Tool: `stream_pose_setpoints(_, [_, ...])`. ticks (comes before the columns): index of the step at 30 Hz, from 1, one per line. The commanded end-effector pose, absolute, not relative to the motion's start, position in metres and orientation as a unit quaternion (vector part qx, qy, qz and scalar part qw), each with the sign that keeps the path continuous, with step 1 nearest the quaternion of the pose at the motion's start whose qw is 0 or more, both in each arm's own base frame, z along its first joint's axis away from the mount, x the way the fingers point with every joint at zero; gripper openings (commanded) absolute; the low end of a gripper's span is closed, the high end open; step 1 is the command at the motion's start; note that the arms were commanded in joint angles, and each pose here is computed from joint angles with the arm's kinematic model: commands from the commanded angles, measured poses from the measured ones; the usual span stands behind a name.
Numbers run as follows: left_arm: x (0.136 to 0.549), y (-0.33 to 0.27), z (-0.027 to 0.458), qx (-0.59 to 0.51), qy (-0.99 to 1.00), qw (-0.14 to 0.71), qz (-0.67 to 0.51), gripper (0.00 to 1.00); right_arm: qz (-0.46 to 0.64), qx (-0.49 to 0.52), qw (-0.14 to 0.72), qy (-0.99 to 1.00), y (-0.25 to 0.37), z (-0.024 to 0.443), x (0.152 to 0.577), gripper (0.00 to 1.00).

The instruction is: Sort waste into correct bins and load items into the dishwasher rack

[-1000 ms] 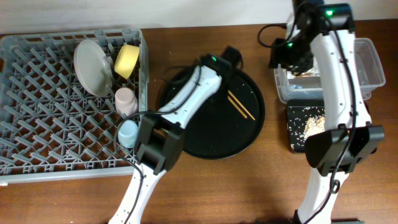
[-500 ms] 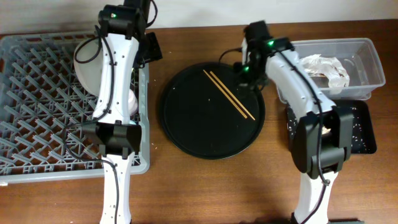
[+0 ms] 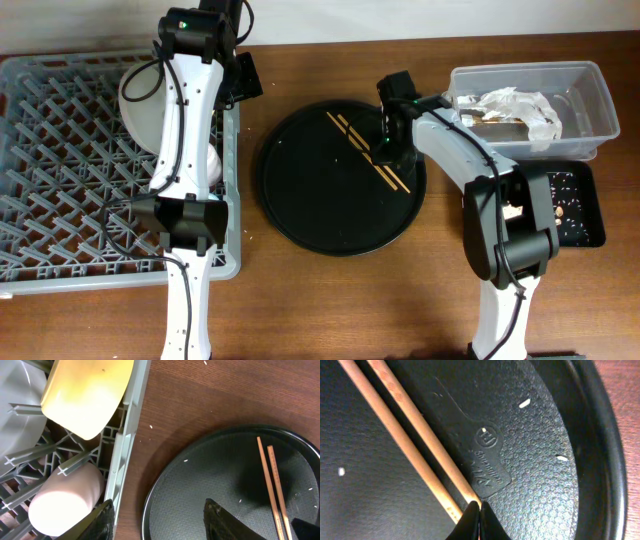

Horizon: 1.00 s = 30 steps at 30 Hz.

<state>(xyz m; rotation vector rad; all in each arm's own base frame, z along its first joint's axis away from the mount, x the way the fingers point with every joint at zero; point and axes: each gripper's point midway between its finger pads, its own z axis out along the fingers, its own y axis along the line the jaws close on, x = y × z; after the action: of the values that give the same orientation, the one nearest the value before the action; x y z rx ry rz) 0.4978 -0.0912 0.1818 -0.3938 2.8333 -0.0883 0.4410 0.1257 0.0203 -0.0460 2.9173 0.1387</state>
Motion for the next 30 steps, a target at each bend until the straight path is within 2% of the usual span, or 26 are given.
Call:
stream_pose_setpoints(1, [0.497, -0.093, 0.196, -0.127, 0.979, 0.154, -0.04, 0.57, 0.032, -0.014, 0.095, 0.995, 0.121, 0.005, 0.432, 0.05])
stream_pose_setpoints(10, [0.497, -0.095, 0.196, -0.114, 0.981, 0.155, -0.039, 0.57, 0.025, -0.014, 0.06, 0.998, 0.117, 0.002, 0.415, 0.06])
stream_pose_setpoints(14, [0.496, -0.096, 0.196, -0.113, 0.981, 0.154, -0.039, 0.57, 0.069, -0.057, 0.023, 0.996, 0.132, 0.002, 0.397, 0.06])
stream_pose_setpoints(20, [0.496, -0.098, 0.196, -0.111, 0.981, 0.154, -0.039, 0.57, 0.091, -0.102, -0.015, 0.991, 0.152, 0.003, 0.373, 0.14])
stream_pose_setpoints(30, [0.495, -0.104, 0.196, -0.105, 0.982, 0.154, -0.04, 0.57, 0.162, -0.122, 0.001, 0.979, 0.178, 0.021, 0.383, 0.15])
